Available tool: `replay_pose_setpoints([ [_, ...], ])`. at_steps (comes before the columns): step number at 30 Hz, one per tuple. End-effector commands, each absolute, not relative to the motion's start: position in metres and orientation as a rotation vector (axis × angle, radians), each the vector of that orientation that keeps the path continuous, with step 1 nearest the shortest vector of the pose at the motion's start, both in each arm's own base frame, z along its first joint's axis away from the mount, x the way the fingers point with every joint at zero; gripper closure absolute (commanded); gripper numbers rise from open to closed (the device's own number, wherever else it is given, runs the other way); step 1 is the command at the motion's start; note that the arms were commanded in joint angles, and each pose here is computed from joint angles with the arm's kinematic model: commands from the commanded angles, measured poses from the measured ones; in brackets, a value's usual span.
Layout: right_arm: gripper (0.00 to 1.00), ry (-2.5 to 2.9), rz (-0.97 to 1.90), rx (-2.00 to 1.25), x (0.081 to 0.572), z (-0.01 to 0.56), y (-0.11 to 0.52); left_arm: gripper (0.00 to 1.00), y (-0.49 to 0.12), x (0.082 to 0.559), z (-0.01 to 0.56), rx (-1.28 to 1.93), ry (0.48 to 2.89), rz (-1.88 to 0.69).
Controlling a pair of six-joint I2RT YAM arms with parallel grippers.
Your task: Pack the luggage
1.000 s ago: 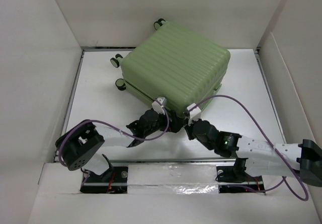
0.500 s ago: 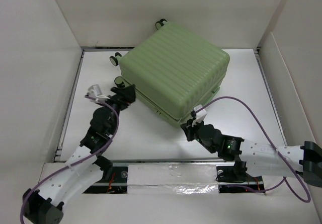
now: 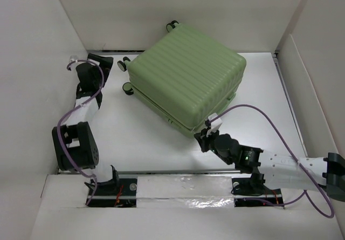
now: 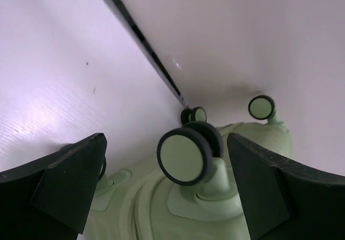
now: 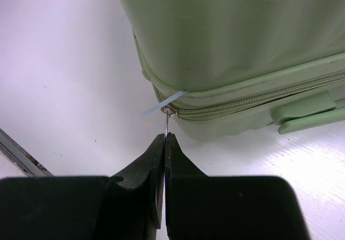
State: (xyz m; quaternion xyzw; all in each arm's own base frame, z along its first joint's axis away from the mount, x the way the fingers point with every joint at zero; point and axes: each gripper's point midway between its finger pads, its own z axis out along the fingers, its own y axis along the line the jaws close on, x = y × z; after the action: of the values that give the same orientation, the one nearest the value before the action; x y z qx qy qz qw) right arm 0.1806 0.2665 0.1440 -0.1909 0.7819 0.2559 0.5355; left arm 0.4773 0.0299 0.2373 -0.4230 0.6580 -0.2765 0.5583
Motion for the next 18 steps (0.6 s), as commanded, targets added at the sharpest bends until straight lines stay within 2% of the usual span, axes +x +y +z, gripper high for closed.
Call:
replay_pose_setpoints([
  [1, 1.00, 1.825, 0.779, -0.549, 0.155, 0.155, 0.286, 0.05, 0.009, 0.491, 0.269, -0.883, 1.558, -0.795],
  [8, 1.00, 1.826, 0.788, -0.570, 0.152, 0.151, 0.286, 0.01, -0.023, 0.525, 0.266, -0.784, 1.656, -0.911],
  [13, 1.00, 1.836, 0.787, -0.576, 0.152, 0.150, 0.288, 0.02, -0.043, 0.540, 0.274, -0.754, 1.649, -0.984],
  [18, 1.00, 1.839, 0.783, -0.574, 0.153, 0.149, 0.289, 0.03, -0.053, 0.549, 0.259, -0.783, 1.708, -0.992],
])
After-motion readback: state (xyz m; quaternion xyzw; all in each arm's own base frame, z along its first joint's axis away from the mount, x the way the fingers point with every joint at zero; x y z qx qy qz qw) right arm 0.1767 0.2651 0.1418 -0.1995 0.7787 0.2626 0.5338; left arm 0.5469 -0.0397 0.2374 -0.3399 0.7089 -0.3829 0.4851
